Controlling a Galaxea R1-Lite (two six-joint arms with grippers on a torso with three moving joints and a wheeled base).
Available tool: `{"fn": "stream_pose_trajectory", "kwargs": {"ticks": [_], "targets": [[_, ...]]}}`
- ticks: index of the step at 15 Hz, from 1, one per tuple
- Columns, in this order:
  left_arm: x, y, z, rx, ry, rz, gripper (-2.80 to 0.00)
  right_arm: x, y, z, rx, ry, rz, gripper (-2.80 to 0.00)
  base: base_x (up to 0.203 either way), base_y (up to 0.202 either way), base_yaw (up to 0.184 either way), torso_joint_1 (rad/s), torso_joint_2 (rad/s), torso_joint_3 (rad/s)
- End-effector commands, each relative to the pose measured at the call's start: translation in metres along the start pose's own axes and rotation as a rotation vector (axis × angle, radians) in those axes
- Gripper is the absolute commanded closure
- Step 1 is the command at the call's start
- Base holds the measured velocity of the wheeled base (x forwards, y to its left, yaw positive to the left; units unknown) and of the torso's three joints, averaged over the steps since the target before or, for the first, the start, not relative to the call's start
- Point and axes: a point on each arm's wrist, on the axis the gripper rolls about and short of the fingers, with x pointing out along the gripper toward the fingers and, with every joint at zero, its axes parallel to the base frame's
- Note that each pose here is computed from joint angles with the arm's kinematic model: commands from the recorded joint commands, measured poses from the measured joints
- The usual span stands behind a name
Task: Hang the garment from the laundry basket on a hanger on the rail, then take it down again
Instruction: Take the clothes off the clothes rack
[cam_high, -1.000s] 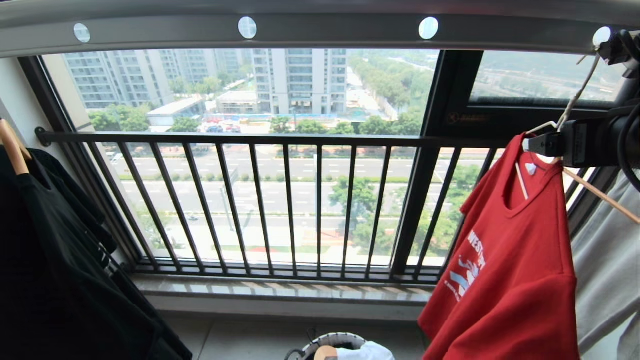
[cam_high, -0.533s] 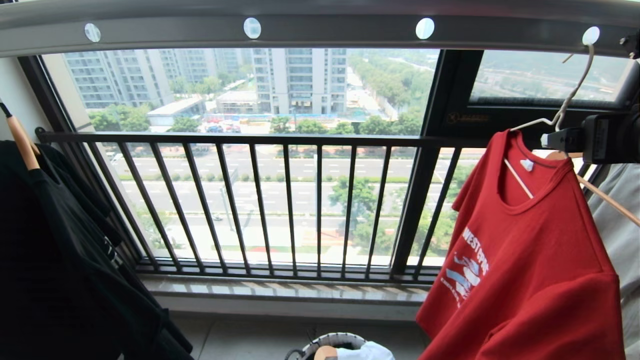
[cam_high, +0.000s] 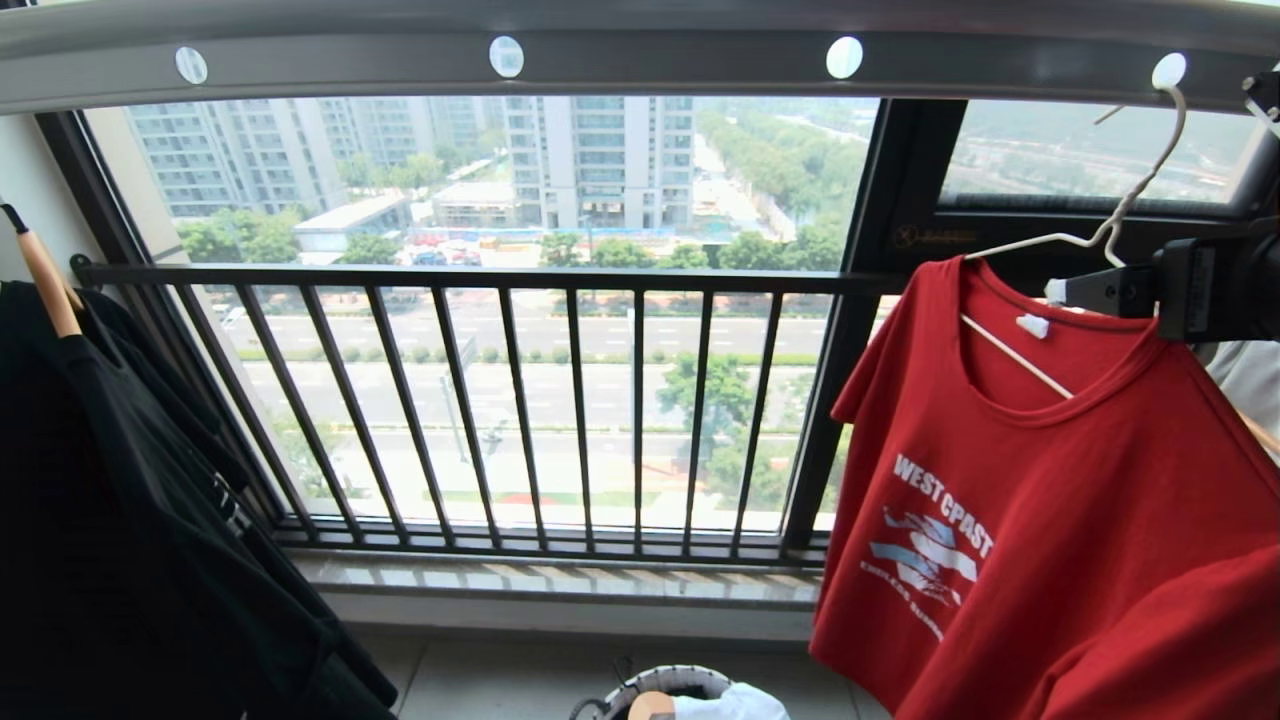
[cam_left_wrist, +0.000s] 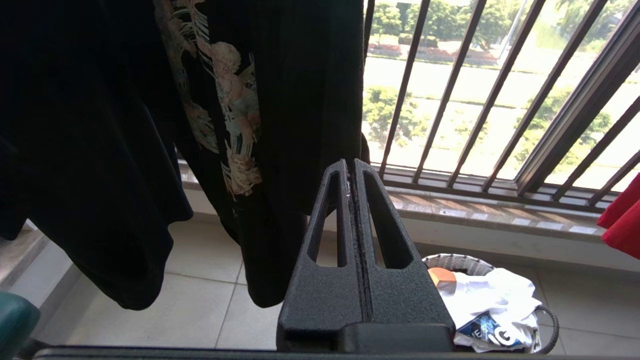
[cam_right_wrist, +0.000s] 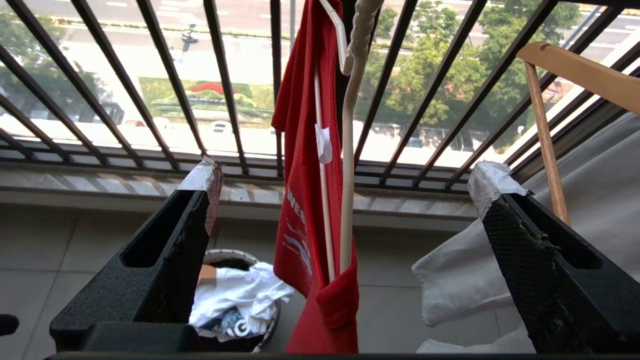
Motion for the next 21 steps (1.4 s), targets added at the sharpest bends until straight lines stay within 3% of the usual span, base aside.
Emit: {"fn": "stream_pose_trajectory", "kwargs": {"ticks": [1, 2, 3, 21], "targets": [[0.000, 0.000, 0.000, -0.001, 0.000, -0.001, 0.00, 0.007, 0.002, -0.003, 0.002, -0.004, 0.002, -2.80, 0.000, 0.000, 0.000, 0.000, 0.00, 0.000], [0.000, 0.000, 0.000, -0.001, 0.000, 0.001, 0.00, 0.010, 0.003, -0.004, 0.006, -0.026, 0.003, -2.80, 0.000, 0.000, 0.000, 0.000, 0.00, 0.000], [0.000, 0.000, 0.000, -0.001, 0.000, 0.001, 0.00, 0.011, 0.003, -0.005, 0.008, -0.039, 0.005, 0.00, 0.000, 0.000, 0.000, 0.000, 0.00, 0.000], [0.000, 0.000, 0.002, -0.001, -0.005, 0.000, 0.00, 0.000, 0.000, -0.001, 0.027, -0.107, 0.025, 0.00, 0.000, 0.000, 0.000, 0.000, 0.00, 0.000]]}}
